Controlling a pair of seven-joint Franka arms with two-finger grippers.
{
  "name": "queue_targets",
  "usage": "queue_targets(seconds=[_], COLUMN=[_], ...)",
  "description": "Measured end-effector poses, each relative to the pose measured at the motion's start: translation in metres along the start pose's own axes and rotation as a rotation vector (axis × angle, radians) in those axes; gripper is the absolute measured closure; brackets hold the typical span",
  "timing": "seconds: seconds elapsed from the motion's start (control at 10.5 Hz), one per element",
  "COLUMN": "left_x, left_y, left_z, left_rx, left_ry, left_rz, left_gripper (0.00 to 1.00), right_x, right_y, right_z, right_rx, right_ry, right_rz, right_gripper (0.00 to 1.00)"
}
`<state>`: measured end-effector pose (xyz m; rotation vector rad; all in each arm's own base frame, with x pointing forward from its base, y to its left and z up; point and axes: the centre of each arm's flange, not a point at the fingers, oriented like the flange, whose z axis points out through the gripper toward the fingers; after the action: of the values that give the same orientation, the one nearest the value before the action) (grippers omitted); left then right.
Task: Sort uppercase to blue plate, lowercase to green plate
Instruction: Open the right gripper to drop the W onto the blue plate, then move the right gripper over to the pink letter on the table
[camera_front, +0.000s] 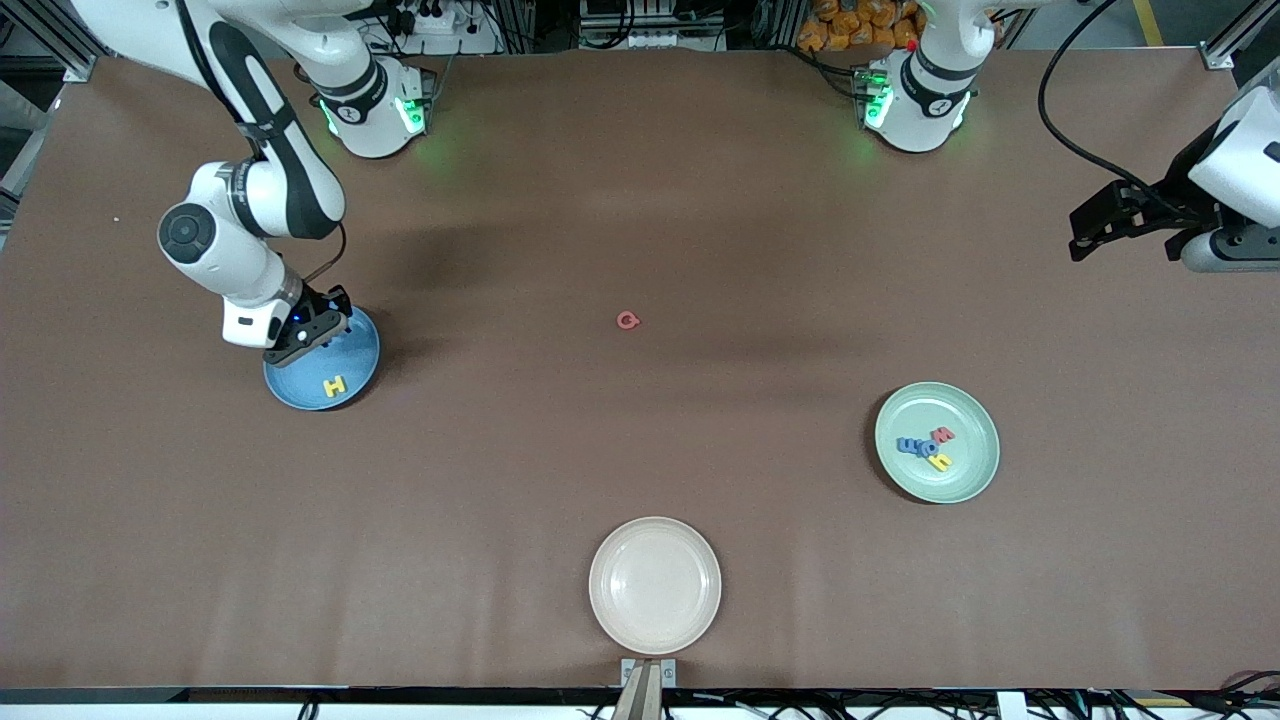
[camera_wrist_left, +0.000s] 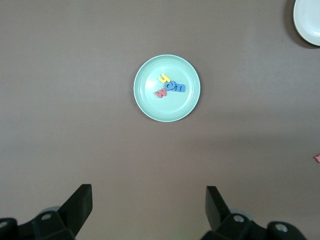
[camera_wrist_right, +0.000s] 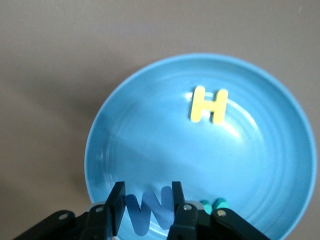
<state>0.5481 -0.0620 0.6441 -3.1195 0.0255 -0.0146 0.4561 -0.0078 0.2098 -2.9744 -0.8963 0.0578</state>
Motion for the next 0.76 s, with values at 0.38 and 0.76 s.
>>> queue_targets(seconds=[0.38, 0.76], left_x=[0.0, 0.0], left_y=[-0.001, -0.004], left_z=[0.0, 0.0], left_rx=[0.0, 0.0], left_ry=[0.001, 0.001], left_rz=[-0.003, -0.006], left_gripper=[0.0, 0.0], right_x=[-0.001, 0.046], right_y=[-0.001, -0.064], right_z=[0.001, -0.007], right_rx=[0.012, 0.039], right_ry=[0.007, 0.052], right_rz=[0.022, 0.141], right_gripper=[0.14, 0.15])
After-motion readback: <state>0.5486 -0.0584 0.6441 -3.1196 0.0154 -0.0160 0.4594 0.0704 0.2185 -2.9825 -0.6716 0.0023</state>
